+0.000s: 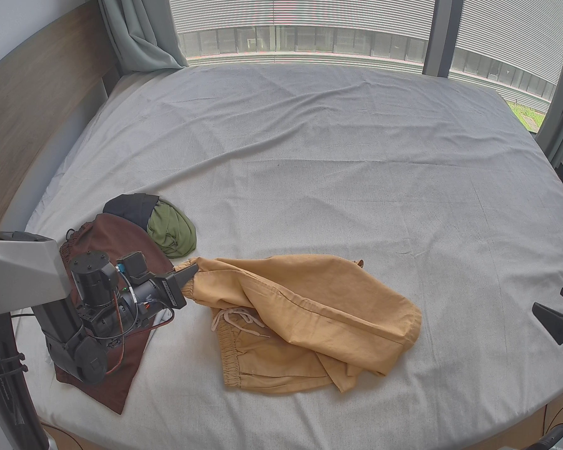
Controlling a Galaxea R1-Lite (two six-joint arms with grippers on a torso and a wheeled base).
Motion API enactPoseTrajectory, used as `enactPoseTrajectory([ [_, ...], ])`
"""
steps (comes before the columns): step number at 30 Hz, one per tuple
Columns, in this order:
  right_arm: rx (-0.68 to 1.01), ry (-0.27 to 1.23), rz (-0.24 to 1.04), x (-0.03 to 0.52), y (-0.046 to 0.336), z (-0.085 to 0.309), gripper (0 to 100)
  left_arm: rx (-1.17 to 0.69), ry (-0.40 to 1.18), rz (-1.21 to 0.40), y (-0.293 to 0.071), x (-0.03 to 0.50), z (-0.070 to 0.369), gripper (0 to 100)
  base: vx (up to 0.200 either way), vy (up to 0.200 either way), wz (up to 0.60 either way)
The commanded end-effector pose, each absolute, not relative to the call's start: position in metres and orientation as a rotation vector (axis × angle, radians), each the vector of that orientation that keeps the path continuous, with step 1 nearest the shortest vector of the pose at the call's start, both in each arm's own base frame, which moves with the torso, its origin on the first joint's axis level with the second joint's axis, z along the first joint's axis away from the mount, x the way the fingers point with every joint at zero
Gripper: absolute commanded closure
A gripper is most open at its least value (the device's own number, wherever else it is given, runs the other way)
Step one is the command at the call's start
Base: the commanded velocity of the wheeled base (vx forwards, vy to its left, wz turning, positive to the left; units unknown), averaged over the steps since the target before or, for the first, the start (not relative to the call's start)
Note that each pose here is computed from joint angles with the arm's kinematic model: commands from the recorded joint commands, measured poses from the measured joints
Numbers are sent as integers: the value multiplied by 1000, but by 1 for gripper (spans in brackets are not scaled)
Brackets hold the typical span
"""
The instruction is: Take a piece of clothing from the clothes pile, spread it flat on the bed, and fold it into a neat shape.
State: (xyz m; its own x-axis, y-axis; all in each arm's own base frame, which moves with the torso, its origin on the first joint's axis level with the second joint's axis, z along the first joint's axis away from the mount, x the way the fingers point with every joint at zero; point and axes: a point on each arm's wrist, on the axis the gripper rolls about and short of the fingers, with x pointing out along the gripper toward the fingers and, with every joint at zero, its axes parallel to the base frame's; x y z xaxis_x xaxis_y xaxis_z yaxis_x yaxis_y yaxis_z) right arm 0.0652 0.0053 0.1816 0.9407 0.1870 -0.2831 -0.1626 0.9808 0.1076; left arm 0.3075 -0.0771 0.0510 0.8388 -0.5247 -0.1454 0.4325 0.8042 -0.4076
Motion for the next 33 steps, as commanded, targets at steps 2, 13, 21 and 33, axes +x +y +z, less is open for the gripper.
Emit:
enactPoseTrajectory([
  [2, 91, 391, 210, 82, 7, 175, 0, -372, 246, -521, -77, 307, 54, 100, 0, 0, 0],
  [13, 134, 477, 308, 107, 9, 168, 0, -372, 258, -517, -77, 306, 51, 100, 0, 0, 0],
  [21, 142, 525, 338, 131, 10, 159, 0, -372, 254, -519, -77, 307, 52, 100, 0, 0, 0],
  [33, 191, 598, 419, 149, 12, 140, 0, -370, 259, -525, -80, 307, 50, 100, 0, 0, 0],
])
